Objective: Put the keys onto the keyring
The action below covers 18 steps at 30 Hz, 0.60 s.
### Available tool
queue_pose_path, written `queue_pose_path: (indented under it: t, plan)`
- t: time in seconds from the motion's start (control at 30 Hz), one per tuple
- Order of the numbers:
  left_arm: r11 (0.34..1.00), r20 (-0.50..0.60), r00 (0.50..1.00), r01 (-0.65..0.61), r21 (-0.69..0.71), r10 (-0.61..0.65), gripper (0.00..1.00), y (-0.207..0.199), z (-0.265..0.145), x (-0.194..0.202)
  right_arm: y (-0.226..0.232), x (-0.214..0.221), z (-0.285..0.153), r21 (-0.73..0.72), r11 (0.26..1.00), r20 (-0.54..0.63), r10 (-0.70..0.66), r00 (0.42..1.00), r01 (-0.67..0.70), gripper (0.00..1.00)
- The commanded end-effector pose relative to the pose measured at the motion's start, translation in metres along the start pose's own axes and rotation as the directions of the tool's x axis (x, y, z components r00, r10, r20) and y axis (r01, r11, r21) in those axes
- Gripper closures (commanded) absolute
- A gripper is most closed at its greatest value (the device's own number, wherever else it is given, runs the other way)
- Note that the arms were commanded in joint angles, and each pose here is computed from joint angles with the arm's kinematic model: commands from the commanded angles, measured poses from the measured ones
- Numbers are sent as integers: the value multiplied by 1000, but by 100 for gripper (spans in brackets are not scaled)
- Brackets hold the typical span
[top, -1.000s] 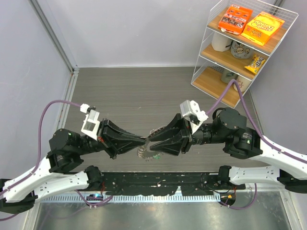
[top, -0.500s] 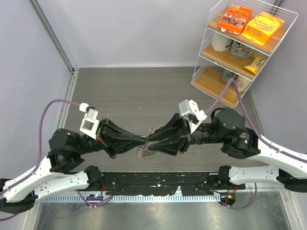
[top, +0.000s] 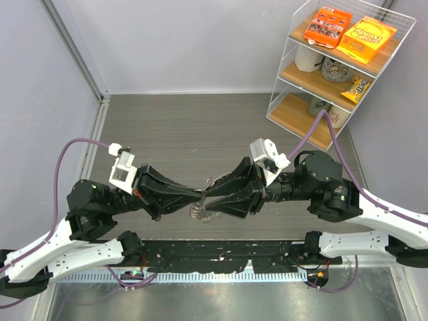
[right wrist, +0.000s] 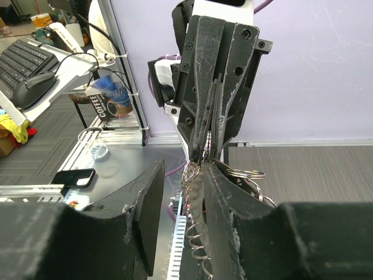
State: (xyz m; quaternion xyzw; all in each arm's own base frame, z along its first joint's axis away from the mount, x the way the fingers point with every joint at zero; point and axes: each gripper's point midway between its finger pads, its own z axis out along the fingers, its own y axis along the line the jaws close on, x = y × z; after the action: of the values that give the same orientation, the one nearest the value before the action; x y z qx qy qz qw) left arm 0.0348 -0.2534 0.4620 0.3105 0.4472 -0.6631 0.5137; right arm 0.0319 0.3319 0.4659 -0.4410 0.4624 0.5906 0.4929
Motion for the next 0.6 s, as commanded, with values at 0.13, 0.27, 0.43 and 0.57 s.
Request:
queue_pose_path:
  t: [0.13, 0.27, 0.43, 0.57]
  plan:
    - [985, 41, 999, -15, 174, 8, 100, -35, 3, -19, -17, -22, 6, 89, 996, 74, -30, 997, 24, 59]
    - [980, 23, 1000, -6, 200, 1, 100, -39, 4, -16, -19, -25, 6, 101, 994, 83, -39, 996, 31, 58]
    - [971, 6, 1000, 6, 240, -8, 100, -46, 2, -12, -22, -26, 7, 110, 993, 93, -44, 995, 34, 58]
    - [962, -15, 1000, 16, 273, -13, 100, -51, 1, -9, -23, -31, 10, 112, 993, 112, -50, 992, 37, 58]
